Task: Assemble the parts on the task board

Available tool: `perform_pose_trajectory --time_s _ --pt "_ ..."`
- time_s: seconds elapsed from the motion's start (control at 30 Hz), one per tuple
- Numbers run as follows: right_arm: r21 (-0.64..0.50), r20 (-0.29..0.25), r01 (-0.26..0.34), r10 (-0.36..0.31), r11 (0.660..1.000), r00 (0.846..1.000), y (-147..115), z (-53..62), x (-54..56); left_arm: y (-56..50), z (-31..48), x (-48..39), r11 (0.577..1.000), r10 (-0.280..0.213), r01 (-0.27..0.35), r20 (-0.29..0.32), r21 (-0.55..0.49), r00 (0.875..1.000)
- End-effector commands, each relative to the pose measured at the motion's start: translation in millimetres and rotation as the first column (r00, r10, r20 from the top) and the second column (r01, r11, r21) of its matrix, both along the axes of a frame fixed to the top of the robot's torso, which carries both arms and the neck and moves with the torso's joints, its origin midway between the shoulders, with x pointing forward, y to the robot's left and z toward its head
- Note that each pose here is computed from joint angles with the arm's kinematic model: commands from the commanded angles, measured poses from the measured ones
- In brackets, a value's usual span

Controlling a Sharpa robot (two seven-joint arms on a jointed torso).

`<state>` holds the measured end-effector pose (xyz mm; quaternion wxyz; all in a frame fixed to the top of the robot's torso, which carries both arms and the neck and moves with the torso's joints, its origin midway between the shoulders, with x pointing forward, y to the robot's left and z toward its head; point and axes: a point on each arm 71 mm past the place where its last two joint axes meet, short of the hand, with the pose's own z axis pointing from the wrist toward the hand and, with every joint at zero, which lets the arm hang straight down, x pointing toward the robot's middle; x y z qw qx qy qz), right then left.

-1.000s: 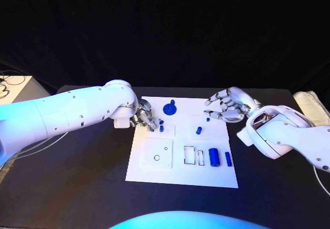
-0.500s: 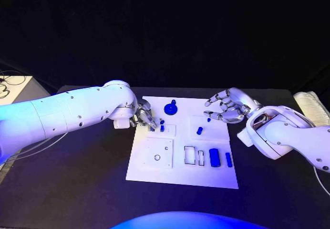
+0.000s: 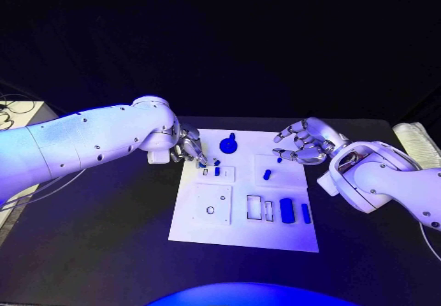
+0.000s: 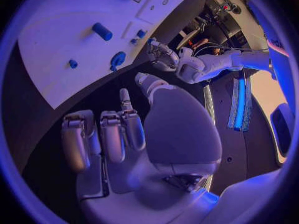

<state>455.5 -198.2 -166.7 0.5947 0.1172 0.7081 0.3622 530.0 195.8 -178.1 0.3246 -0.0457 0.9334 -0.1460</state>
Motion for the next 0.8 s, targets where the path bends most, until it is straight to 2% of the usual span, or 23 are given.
perform_pose_trajectory --time_s 0.03,0.2,0.47,0.8 --pt "-0.012 -0.001 -0.017 0.017 1.0 1.0 1.6 -0.6 -0.5 -4.5 0.9 -2.6 0.999 -0.043 0.043 -0.043 0.005 0.998" --pt "-0.012 -0.001 -0.017 0.016 1.0 1.0 1.6 -0.6 -0.5 -9.5 1.8 -1.4 0.997 -0.069 0.07 -0.069 0.014 0.995" --pt "-0.011 -0.001 -0.017 0.017 1.0 1.0 2.2 -0.6 -0.6 -15.4 -4.4 4.1 0.993 -0.1 0.107 -0.144 0.043 0.985" --pt "-0.01 0.0 -0.02 0.02 1.0 1.0 3.7 -0.4 -0.8 -25.6 -9.2 12.9 0.988 -0.116 0.132 -0.184 0.076 0.976"
